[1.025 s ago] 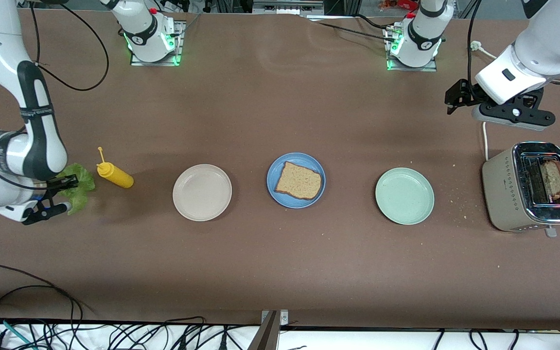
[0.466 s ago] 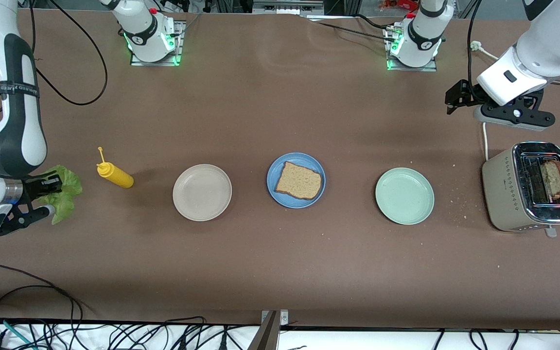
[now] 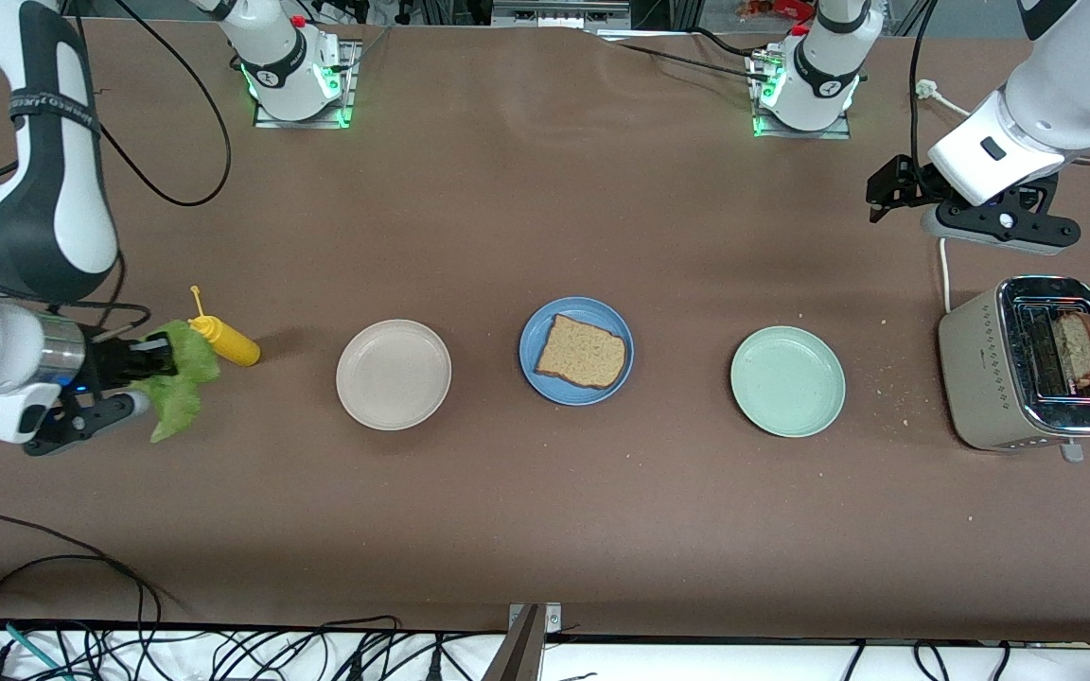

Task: Make sandwich in blue plate with both arms
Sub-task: 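Carry the lettuce leaf with the right gripper over the blue plate, then lay the lettuce on the bread and open the right gripper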

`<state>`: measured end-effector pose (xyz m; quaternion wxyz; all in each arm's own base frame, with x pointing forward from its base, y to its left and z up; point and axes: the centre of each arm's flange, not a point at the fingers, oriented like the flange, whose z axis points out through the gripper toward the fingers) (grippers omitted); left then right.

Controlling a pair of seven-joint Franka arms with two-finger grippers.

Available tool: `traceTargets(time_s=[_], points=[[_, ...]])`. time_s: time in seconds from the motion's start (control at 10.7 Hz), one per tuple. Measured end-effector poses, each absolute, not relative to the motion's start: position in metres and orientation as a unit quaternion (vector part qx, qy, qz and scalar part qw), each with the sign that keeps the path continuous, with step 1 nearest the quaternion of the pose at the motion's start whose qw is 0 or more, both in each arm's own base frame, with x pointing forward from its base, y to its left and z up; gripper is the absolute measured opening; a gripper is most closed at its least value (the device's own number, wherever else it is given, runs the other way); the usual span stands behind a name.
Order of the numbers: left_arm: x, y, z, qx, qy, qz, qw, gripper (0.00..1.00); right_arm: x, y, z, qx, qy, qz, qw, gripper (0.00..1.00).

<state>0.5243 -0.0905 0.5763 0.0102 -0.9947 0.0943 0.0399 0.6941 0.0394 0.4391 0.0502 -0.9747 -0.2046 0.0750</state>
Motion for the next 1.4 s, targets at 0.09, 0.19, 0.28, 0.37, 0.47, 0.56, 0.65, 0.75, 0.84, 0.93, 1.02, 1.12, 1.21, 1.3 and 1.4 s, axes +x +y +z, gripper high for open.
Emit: traceTargets(time_s=[0.09,0.19,0.28,0.37,0.47,0.56,0.65,0.75,0.84,0.93,1.02,1.12,1.21,1.3,1.4], points=[[0.524,-0.091,0.576,-0.995,0.095,0.04,0.01,1.0,0.692,0.07,0.439,-0.977,-0.187,0.075,0.072,0.06],[0.524,-0.092,0.576,-0.995,0.095,0.04,0.01,1.0,0.688,0.107,0.439,-0.978,-0.166,0.077,0.095,0.06],[0.524,-0.093,0.577,-0.995,0.096,0.039,0.01,1.0,0.681,0.149,0.439,-0.98,-0.143,0.082,0.11,0.06],[0.524,-0.094,0.577,-0.994,0.097,0.039,0.01,1.0,0.676,0.196,0.438,-0.983,-0.118,0.073,0.121,0.06],[0.524,-0.093,0.577,-0.995,0.097,0.039,0.009,1.0,0.669,0.242,0.433,-0.985,-0.098,0.063,0.125,0.06],[0.524,-0.093,0.577,-0.995,0.097,0.038,0.009,1.0,0.662,0.286,0.424,-0.987,-0.079,0.049,0.128,0.06],[0.524,-0.093,0.577,-0.995,0.096,0.038,0.009,1.0,0.654,0.328,0.409,-0.989,-0.059,0.034,0.133,0.06],[0.525,-0.092,0.577,-0.995,0.095,0.038,0.009,1.0,0.645,0.369,0.389,-0.989,-0.029,0.023,0.145,0.06],[0.525,-0.09,0.578,-0.995,0.094,0.038,0.009,1.0,0.636,0.403,0.367,-0.987,-0.001,0.012,0.158,0.06],[0.525,-0.089,0.578,-0.995,0.093,0.039,0.009,1.0,0.628,0.431,0.342,-0.986,0.025,0.004,0.167,0.06],[0.525,-0.089,0.578,-0.995,0.092,0.039,0.009,1.0,0.621,0.451,0.319,-0.984,0.052,-0.001,0.172,0.06],[0.525,-0.088,0.578,-0.995,0.092,0.039,0.009,1.0,0.615,0.463,0.297,-0.982,0.076,0.0,0.174,0.06],[0.525,-0.088,0.578,-0.995,0.092,0.039,0.009,1.0,0.609,0.474,0.278,-0.976,0.105,0.017,0.189,0.06],[0.525,-0.088,0.578,-0.995,0.092,0.039,0.009,1.0,0.603,0.481,0.264,-0.97,0.129,0.034,0.203,0.06],[0.525,-0.088,0.577,-0.995,0.092,0.039,0.009,1.0,0.599,0.486,0.254,-0.966,0.144,0.046,0.208,0.06]])
